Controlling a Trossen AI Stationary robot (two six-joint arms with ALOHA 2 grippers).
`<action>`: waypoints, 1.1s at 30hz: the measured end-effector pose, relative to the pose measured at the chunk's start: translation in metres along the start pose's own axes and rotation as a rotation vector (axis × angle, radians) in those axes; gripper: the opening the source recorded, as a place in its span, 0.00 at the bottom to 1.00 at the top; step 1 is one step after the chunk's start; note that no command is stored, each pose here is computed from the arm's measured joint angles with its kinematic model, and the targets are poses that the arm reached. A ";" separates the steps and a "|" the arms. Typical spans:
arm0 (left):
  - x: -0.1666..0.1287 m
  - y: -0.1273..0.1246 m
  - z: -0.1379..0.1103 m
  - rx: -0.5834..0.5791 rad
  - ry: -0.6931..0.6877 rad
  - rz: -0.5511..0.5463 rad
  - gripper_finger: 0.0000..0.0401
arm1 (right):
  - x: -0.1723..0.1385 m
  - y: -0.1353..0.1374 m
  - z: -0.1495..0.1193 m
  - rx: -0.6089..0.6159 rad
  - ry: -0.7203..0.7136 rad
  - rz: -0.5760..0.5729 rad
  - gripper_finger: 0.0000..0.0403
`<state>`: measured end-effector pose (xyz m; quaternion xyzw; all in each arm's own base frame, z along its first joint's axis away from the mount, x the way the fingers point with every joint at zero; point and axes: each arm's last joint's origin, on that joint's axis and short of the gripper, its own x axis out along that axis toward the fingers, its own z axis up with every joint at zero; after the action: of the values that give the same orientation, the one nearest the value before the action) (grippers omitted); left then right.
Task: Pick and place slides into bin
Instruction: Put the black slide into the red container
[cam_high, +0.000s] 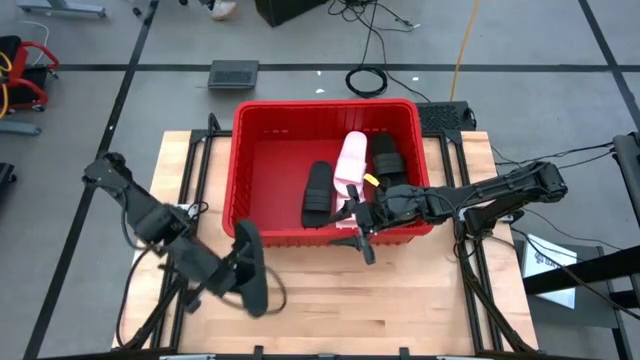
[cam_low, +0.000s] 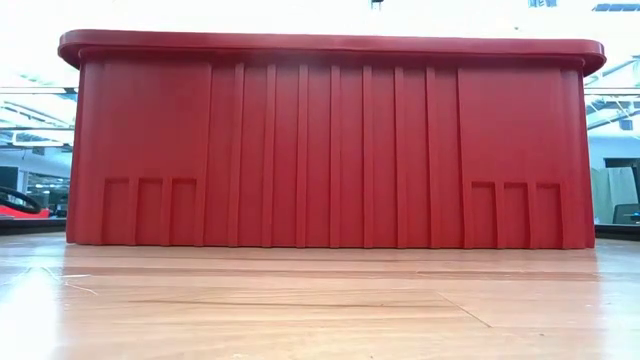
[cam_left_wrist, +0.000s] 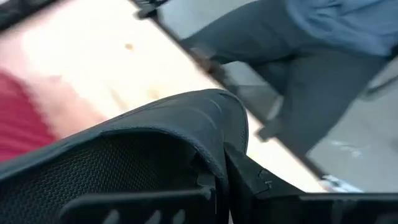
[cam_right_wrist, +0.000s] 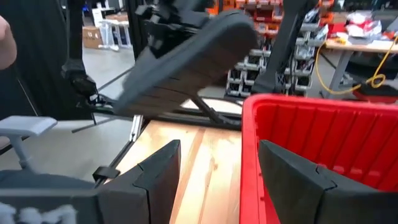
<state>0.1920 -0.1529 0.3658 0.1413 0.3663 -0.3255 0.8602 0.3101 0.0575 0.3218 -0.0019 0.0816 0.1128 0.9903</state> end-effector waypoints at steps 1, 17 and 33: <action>-0.005 0.006 0.001 0.004 0.009 0.022 0.03 | 0.000 0.000 0.001 -0.004 -0.009 0.000 0.52; -0.059 0.123 -0.025 -0.055 0.026 0.192 0.01 | -0.049 -0.012 0.031 -0.161 -0.043 -0.453 0.52; -0.127 0.225 -0.103 -0.190 -0.059 0.412 0.01 | -0.101 -0.072 0.025 -0.091 0.140 -0.752 0.52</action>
<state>0.2193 0.1229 0.3877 0.1219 0.3333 -0.1109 0.9283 0.2333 -0.0344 0.3622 -0.0833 0.1374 -0.2553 0.9534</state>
